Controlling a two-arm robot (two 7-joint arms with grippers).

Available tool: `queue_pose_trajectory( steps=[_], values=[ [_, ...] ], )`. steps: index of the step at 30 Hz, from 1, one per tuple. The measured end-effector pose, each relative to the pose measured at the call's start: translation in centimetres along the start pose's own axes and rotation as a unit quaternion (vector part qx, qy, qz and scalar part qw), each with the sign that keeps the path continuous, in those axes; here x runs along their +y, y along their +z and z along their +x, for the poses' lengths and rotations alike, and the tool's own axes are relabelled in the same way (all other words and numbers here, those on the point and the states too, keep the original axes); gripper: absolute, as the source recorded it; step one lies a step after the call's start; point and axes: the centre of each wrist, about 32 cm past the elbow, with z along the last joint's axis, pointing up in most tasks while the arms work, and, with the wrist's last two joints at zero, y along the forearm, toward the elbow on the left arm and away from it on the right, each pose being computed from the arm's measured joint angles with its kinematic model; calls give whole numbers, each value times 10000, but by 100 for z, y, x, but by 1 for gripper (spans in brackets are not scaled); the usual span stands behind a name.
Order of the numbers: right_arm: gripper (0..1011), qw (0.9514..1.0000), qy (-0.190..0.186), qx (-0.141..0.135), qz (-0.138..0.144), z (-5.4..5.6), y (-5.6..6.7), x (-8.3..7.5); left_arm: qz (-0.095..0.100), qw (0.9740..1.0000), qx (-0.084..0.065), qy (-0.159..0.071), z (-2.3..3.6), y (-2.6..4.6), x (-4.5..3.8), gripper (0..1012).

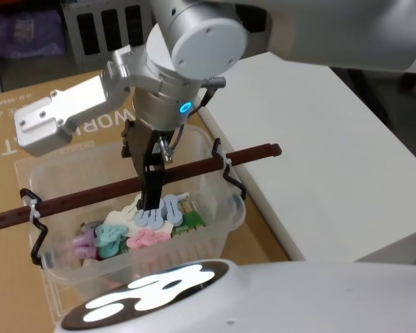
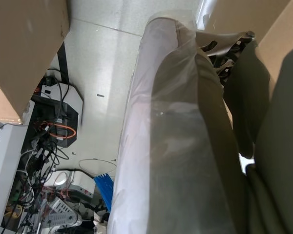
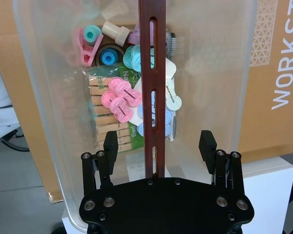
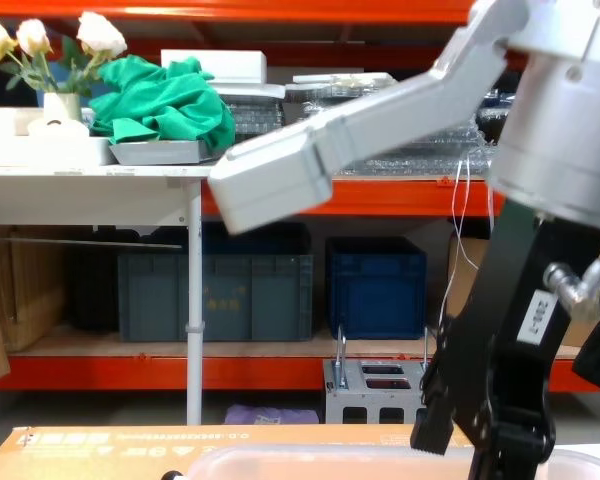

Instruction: Use one hand to grasp the basket and place it at the designated location.

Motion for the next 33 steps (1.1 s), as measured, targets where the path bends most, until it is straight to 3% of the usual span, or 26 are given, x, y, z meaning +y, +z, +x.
queue_pose_trajectory(
  steps=[14, 23, 33],
  values=[
    [966, 9998, 192, 95, -59, 35, -31, 166, 0, 10000, 0, 0, 0, 0, 0, 0],
    [740, 9998, 128, 118, -28, 15, -54, 163, 0, 10000, 0, 0, 0, 0, 0, 0],
    [395, 9999, 74, 120, -26, -19, -58, 151, 0, 10000, 0, 0, 0, 0, 0, 0]
  ],
)
